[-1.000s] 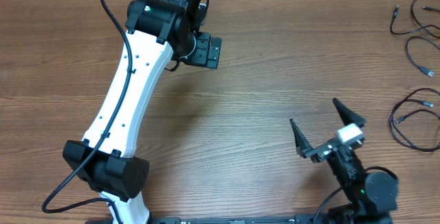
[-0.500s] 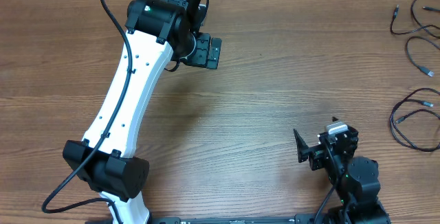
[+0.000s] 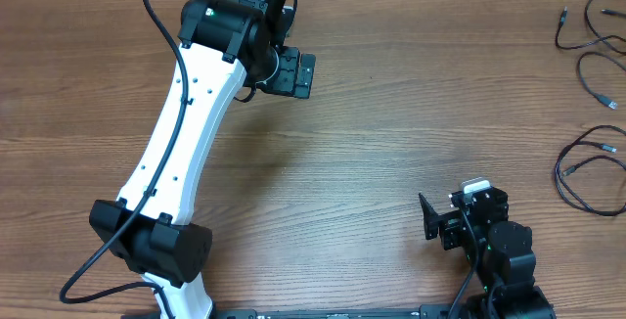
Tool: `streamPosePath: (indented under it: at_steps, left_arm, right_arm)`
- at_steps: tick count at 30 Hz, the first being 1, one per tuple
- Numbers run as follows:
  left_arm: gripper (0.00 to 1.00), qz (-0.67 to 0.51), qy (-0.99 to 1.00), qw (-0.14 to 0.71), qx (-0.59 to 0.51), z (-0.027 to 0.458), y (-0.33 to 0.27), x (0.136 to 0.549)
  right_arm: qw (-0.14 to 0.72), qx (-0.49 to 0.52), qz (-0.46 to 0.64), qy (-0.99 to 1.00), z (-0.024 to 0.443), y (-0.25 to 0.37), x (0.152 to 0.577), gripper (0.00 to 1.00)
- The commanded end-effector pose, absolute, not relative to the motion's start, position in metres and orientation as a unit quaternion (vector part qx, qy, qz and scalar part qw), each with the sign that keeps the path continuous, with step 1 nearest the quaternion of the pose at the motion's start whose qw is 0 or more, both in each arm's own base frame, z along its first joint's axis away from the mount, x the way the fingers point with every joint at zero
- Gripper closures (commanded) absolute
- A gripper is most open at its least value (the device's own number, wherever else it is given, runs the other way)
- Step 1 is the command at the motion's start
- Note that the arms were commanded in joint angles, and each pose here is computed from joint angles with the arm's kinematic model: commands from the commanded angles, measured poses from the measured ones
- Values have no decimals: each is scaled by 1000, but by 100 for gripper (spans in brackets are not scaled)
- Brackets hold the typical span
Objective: Untangle cables
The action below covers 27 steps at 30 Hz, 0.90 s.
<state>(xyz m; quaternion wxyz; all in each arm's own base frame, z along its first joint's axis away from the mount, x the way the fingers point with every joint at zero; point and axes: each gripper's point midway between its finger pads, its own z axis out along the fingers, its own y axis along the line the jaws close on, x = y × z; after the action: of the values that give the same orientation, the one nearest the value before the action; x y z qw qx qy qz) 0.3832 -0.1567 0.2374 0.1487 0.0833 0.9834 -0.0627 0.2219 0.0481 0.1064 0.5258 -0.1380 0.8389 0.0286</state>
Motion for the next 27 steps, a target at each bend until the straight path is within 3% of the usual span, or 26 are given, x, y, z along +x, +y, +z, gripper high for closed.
streamPosePath:
  at_steps: [1, 7, 12, 17, 22, 27]
  left_arm:
    - [1, -73, 984, 144, 77, 238, -162, 380]
    - [0, -101, 983, 146, 46, 240, -170, 382]
    - [0, -52, 972, 227, 34, 247, -156, 422]
    - [0, -28, 929, 364, 67, 276, -161, 453]
    - [0, -70, 867, 487, 75, 290, -170, 435]
    - [0, -69, 822, 565, 40, 280, -128, 381]
  right_arm:
    - [530, -137, 23, 837, 109, 46, 223, 0]
    - [530, -137, 23, 837, 109, 46, 223, 0]
    - [530, -137, 23, 837, 109, 46, 223, 0]
    - [530, -137, 23, 837, 109, 46, 223, 0]
    - [530, -137, 23, 837, 109, 46, 223, 0]
    - [530, -137, 23, 837, 109, 46, 223, 0]
